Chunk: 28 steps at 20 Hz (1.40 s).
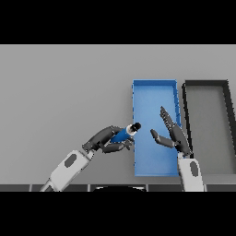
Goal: Pick up the blue pipe and place it into the blue bin.
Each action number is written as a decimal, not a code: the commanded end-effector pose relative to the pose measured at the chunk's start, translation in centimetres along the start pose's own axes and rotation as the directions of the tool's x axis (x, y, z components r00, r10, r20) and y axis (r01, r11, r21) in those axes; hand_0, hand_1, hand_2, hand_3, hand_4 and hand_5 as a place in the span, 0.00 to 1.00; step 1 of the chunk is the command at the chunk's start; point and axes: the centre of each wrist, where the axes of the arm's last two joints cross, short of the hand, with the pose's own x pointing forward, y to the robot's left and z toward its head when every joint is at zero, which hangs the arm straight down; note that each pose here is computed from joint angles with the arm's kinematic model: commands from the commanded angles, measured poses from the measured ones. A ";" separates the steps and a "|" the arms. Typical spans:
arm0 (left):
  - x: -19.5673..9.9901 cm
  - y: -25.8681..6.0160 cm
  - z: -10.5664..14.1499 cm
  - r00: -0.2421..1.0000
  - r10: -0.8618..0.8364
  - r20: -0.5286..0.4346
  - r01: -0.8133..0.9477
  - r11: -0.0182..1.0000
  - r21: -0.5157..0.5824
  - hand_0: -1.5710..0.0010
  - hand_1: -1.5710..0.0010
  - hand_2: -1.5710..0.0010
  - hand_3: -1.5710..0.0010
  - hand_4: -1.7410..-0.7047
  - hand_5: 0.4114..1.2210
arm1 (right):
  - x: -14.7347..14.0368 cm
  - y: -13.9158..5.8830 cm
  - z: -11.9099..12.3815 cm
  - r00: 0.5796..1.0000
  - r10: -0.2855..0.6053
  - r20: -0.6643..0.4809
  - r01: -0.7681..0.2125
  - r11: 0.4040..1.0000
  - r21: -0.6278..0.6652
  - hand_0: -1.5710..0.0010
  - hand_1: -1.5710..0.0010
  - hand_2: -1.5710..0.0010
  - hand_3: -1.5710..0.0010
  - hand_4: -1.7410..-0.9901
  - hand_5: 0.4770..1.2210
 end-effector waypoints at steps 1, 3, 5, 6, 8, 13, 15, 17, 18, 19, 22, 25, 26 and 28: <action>-0.1 0.0 0.0 1.000 -0.009 -0.004 0.009 1.000 0.004 0.00 0.00 0.00 0.08 0.01 1.00 | 0.0 -0.4 0.3 1.000 -0.012 0.021 0.011 1.000 0.012 1.00 1.00 1.00 1.00 0.73 0.19; -0.2 0.0 0.2 1.000 -0.003 0.000 0.003 1.000 0.002 0.00 0.00 0.00 0.08 0.01 1.00 | 1.6 -1.4 -0.3 0.991 -0.093 0.096 0.085 0.993 0.078 1.00 1.00 1.00 1.00 0.72 0.17; 0.0 -0.1 0.2 1.000 -0.006 0.006 0.006 1.000 -0.005 0.00 0.00 0.00 0.08 0.01 1.00 | 3.5 -2.2 -0.6 0.985 -0.145 0.096 0.127 0.977 0.174 1.00 1.00 1.00 1.00 0.72 0.13; 0.2 -0.2 -0.2 1.000 -0.012 0.000 0.012 1.000 -0.010 0.00 0.00 0.00 0.08 0.01 1.00 | 4.6 -2.6 -1.2 0.983 -0.148 0.106 0.120 0.965 0.234 1.00 1.00 1.00 1.00 0.70 0.11; 0.1 -0.4 0.0 1.000 -0.013 -0.003 0.013 1.000 -0.006 0.00 0.00 0.00 0.08 0.01 1.00 | 6.9 -3.2 -2.0 0.983 -0.135 0.122 0.086 0.937 0.340 1.00 1.00 1.00 1.00 0.65 0.07; -0.2 -0.1 0.2 1.000 -0.008 -0.003 0.008 1.000 -0.004 0.00 0.00 0.00 0.08 0.01 1.00 | 12.1 -1.8 -3.5 0.971 -0.129 0.202 -0.004 0.835 0.550 1.00 1.00 1.00 1.00 0.58 0.06; -0.4 -0.3 -0.1 1.000 -0.015 -0.014 0.015 1.000 -0.006 0.00 0.00 0.00 0.09 0.01 1.00 | 13.4 -1.0 -4.1 0.971 -0.097 0.220 -0.056 0.799 0.599 1.00 1.00 1.00 1.00 0.59 0.06; -0.2 0.1 -0.6 1.000 -0.024 -0.010 0.024 1.000 0.000 0.00 0.00 0.00 0.09 0.01 1.00 | 14.9 0.0 -4.6 0.966 -0.093 0.243 -0.090 0.757 0.647 1.00 1.00 1.00 1.00 0.59 0.07; -0.3 0.3 -0.6 1.000 -0.021 -0.016 0.021 1.000 -0.003 0.00 0.00 0.00 0.09 0.01 1.00 | 15.4 0.6 -4.8 0.961 -0.098 0.258 -0.106 0.732 0.673 1.00 1.00 1.00 1.00 0.59 0.07; -0.4 0.1 -0.5 1.000 -0.010 -0.012 0.010 1.000 -0.012 0.00 0.00 0.00 0.09 0.01 1.00 | 15.9 1.1 -5.3 0.956 -0.087 0.279 -0.136 0.712 0.689 1.00 1.00 1.00 1.00 0.58 0.07; -0.2 0.2 -0.5 1.000 -0.013 -0.004 0.013 1.000 -0.018 0.00 0.00 0.00 0.08 0.01 1.00 | 16.7 2.1 -6.5 0.951 -0.080 0.298 -0.172 0.665 0.727 1.00 1.00 1.00 1.00 0.61 0.07; -0.4 0.3 -0.7 1.000 0.000 0.021 0.001 0.999 -0.033 0.00 0.00 0.00 0.06 0.01 1.00 | 17.2 4.4 -7.8 0.953 -0.085 0.290 -0.181 0.606 0.774 1.00 1.00 1.00 1.00 0.65 0.08; -0.4 0.5 -1.0 1.000 0.007 0.019 -0.006 0.999 -0.035 0.00 0.00 0.00 0.05 0.01 1.00 | 17.4 4.8 -8.2 0.954 -0.078 0.291 -0.187 0.603 0.775 1.00 1.00 1.00 1.00 0.67 0.07; -0.3 0.7 -0.7 1.000 0.020 0.022 -0.019 0.999 -0.047 0.00 0.00 0.00 0.04 0.01 1.00 | 17.6 5.5 -8.7 0.955 -0.073 0.286 -0.189 0.594 0.782 1.00 1.00 1.00 1.00 0.69 0.06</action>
